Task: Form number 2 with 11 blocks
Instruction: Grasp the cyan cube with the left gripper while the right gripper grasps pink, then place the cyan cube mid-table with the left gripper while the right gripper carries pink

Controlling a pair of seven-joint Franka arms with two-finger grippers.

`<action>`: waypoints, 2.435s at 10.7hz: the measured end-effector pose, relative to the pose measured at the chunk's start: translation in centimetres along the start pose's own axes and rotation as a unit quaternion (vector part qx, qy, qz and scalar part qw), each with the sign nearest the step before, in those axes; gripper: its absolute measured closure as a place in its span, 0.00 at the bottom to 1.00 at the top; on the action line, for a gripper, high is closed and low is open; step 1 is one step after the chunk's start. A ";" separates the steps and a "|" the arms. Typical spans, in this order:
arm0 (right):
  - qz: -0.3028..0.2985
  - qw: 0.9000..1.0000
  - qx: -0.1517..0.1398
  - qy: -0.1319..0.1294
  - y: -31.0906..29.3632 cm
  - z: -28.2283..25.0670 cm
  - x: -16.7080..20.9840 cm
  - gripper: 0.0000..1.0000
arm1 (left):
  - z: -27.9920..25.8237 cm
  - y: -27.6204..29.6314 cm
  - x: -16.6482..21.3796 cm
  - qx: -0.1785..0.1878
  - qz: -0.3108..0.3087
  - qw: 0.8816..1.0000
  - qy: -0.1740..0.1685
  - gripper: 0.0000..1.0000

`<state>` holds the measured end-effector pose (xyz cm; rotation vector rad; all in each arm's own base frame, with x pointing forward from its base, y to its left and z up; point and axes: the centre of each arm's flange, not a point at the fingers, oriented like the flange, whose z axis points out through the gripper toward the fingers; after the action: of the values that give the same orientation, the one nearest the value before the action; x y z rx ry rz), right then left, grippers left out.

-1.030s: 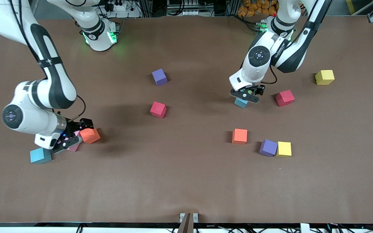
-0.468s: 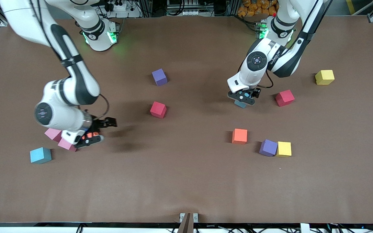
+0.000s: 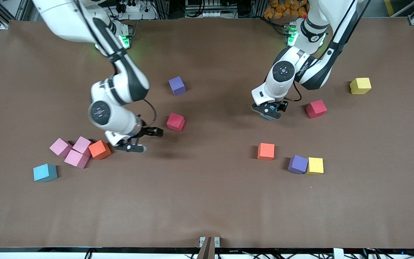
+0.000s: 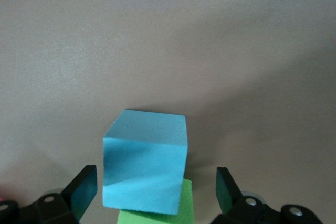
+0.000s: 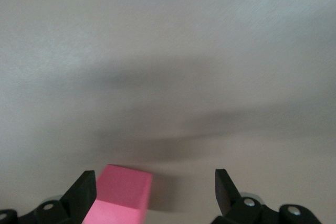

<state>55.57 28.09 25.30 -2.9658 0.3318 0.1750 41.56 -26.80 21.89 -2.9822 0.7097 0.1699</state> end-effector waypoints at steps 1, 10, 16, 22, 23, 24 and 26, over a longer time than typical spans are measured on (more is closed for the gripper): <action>0.021 1.000 0.003 0.010 -1.4 1.5 -1.4 0.00 | 0.2 -0.4 0.1 0.002 0.000 1.000 0.000 0.00; 0.078 0.996 0.007 0.031 -2.8 7.0 -5.8 0.00 | 2.3 -0.9 0.2 -0.006 -0.004 1.000 -0.005 0.22; 0.093 0.995 0.007 0.032 -4.0 7.7 -7.6 0.01 | 1.6 0.2 0.7 -0.007 -0.041 0.999 0.004 0.44; 0.080 0.996 0.001 0.035 -4.0 7.8 -7.8 0.38 | -1.2 14.8 -2.0 -0.041 -0.150 0.988 0.015 0.44; 0.068 0.997 -0.004 0.041 -4.0 7.7 -7.8 0.38 | -1.3 17.0 -3.0 -0.049 -0.172 0.984 0.008 0.44; 0.054 0.997 -0.006 0.048 -4.1 7.3 -7.5 0.38 | -1.4 19.1 -3.9 -0.056 -0.191 0.980 0.000 0.44; 0.027 0.998 -0.002 0.058 -4.3 5.1 -6.3 0.38 | -1.9 23.2 -5.3 -0.073 -0.223 0.972 -0.014 0.44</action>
<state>49.95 34.34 21.73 -2.9786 0.4276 0.0086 26.51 -45.23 23.38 -3.1727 0.0098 0.2422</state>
